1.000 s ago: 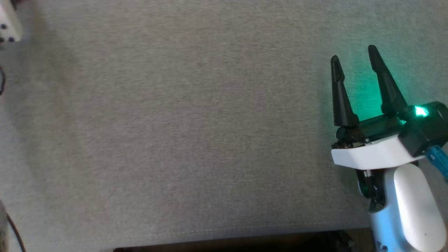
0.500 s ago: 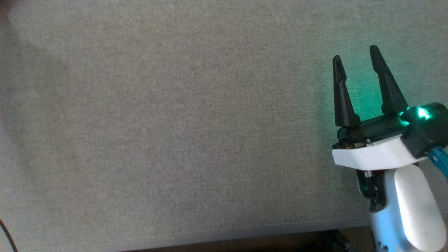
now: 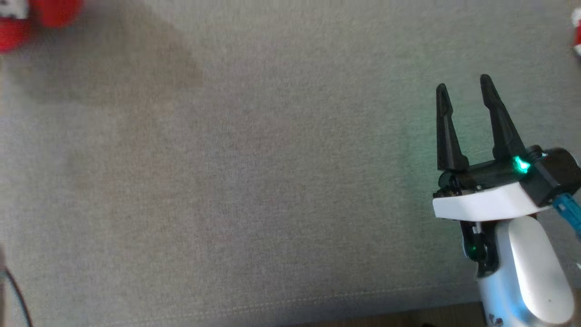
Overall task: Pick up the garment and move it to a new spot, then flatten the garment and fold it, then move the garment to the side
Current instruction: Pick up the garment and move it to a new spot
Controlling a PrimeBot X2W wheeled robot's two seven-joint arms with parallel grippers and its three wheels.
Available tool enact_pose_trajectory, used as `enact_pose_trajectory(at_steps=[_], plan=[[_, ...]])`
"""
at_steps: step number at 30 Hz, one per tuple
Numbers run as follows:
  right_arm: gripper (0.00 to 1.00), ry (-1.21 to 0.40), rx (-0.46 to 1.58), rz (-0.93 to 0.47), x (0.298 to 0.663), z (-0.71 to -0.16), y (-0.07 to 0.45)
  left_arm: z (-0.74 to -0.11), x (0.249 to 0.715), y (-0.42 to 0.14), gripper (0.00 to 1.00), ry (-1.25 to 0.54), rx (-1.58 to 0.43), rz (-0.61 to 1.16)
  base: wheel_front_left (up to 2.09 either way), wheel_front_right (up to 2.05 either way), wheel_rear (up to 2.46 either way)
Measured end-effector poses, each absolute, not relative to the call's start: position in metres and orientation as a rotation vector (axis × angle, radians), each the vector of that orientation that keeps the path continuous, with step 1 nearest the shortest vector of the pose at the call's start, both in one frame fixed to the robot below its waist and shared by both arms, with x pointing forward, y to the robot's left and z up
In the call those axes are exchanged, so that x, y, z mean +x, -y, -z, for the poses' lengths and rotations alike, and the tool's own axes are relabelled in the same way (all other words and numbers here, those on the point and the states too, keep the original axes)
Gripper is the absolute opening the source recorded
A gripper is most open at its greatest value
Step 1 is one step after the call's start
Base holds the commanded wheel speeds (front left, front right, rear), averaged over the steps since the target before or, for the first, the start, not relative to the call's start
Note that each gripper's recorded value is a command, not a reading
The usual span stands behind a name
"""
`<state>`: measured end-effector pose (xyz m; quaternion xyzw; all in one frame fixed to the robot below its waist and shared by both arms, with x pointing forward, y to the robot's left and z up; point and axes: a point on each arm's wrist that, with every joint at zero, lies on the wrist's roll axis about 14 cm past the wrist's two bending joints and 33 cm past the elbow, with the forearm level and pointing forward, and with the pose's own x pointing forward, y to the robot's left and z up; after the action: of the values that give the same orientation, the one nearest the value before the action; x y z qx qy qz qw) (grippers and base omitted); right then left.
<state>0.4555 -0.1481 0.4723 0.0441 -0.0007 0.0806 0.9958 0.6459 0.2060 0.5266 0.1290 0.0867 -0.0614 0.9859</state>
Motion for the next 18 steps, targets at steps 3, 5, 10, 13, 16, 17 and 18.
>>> enact_pose_trajectory(at_steps=[3, 5, 10, 13, 16, 17, 18], plan=[[1.00, 0.033, 0.095, -0.140, 0.449, -0.486, 0.156, -0.560, 0.640, -0.172, 0.00, -0.092, 0.264, 0.205, 0.00, 0.00, 0.00], [1.00, 0.054, 0.097, -0.127, 0.443, -0.495, 0.160, -0.585, 0.632, -0.145, 0.00, -0.031, 0.262, 0.268, 0.00, 0.00, 0.00], [1.00, 0.088, 0.109, -0.072, 0.419, -0.511, 0.178, -0.650, 0.595, -0.062, 0.00, 0.142, 0.185, 0.457, 0.00, 0.00, 0.00], [1.00, 0.101, 0.109, -0.044, 0.408, -0.516, 0.188, -0.660, 0.569, -0.016, 0.00, 0.175, 0.097, 0.570, 0.00, 0.00, 0.00], [1.00, 0.120, 0.111, -0.016, 0.401, -0.523, 0.197, -0.660, 0.539, 0.029, 0.00, 0.180, 0.000, 0.686, 0.00, 0.00, 0.00], [1.00, 0.123, 0.112, -0.009, 0.399, -0.524, 0.200, -0.658, 0.529, 0.042, 0.00, 0.175, -0.033, 0.718, 0.00, 0.00, 0.00], [1.00, 0.125, 0.116, -0.001, 0.398, -0.525, 0.202, -0.657, 0.519, 0.053, 0.00, 0.171, -0.071, 0.745, 0.00, 0.00, 0.00]])
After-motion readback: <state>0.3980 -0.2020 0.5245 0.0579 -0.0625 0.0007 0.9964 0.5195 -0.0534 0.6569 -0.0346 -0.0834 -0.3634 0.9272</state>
